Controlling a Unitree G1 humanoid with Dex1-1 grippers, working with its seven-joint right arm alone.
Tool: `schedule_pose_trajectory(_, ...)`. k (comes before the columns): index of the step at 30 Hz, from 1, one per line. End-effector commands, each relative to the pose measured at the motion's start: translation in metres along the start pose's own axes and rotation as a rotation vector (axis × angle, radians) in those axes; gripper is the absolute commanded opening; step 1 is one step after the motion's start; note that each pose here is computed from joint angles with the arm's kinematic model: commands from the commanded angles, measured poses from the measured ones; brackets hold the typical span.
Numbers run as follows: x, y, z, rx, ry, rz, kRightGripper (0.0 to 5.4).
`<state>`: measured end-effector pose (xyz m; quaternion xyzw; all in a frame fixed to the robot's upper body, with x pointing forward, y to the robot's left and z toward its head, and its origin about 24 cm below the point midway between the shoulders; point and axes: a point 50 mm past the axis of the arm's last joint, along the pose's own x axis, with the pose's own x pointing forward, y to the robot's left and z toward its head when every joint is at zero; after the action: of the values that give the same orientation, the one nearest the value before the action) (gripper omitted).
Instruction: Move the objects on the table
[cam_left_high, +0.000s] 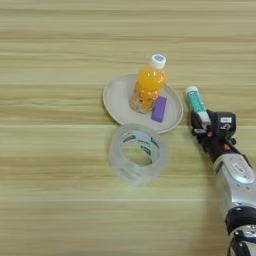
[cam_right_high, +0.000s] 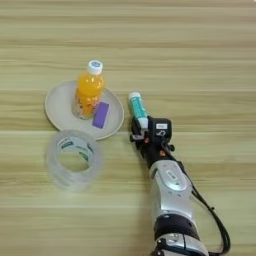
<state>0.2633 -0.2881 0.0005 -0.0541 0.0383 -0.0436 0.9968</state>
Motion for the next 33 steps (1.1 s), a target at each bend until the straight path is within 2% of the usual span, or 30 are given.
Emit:
schedule_pose_trajectory(1, 0.014, -0.005, 0.029, -0.039, -0.097, 0.007, 1.70)
schedule_pose_trajectory(14, 0.014, 0.000, 0.018, -0.071, -0.026, 0.044, 1.70)
schedule_pose_trajectory(24, 0.014, 0.000, 0.017, -0.076, -0.023, 0.042, 1.70)
schedule_pose_trajectory(25, 0.014, 0.000, 0.017, -0.076, -0.023, 0.041, 1.99)
schedule_pose_trajectory(33, 0.014, -0.002, 0.017, -0.078, -0.022, 0.036, 2.91)
